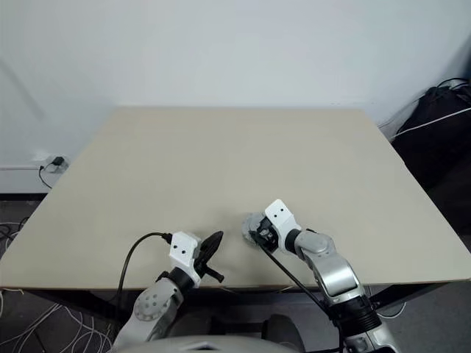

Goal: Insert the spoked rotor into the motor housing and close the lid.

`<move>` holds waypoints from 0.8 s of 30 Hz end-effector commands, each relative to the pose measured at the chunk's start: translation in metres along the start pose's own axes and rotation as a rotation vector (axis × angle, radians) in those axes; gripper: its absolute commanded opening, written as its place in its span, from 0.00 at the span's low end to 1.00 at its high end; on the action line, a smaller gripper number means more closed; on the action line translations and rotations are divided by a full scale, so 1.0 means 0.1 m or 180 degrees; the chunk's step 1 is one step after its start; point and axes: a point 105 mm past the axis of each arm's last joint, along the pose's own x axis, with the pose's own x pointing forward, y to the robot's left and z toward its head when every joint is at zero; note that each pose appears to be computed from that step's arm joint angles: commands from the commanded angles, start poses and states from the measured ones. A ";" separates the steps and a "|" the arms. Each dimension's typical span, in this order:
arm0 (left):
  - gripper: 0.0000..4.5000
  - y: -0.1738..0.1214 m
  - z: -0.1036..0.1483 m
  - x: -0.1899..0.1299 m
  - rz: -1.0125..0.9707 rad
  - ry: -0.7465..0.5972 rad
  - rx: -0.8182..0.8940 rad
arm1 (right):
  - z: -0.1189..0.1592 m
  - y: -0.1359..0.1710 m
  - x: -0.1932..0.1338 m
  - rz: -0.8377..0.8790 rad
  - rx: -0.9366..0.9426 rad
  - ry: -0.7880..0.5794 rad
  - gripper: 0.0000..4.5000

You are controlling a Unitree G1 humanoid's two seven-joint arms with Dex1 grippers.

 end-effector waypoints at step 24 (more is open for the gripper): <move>0.00 0.04 -0.01 -0.06 0.0025 -0.0075 -0.0015 | -0.04 -0.05 -0.07 -0.0069 -0.0058 0.0170 0.72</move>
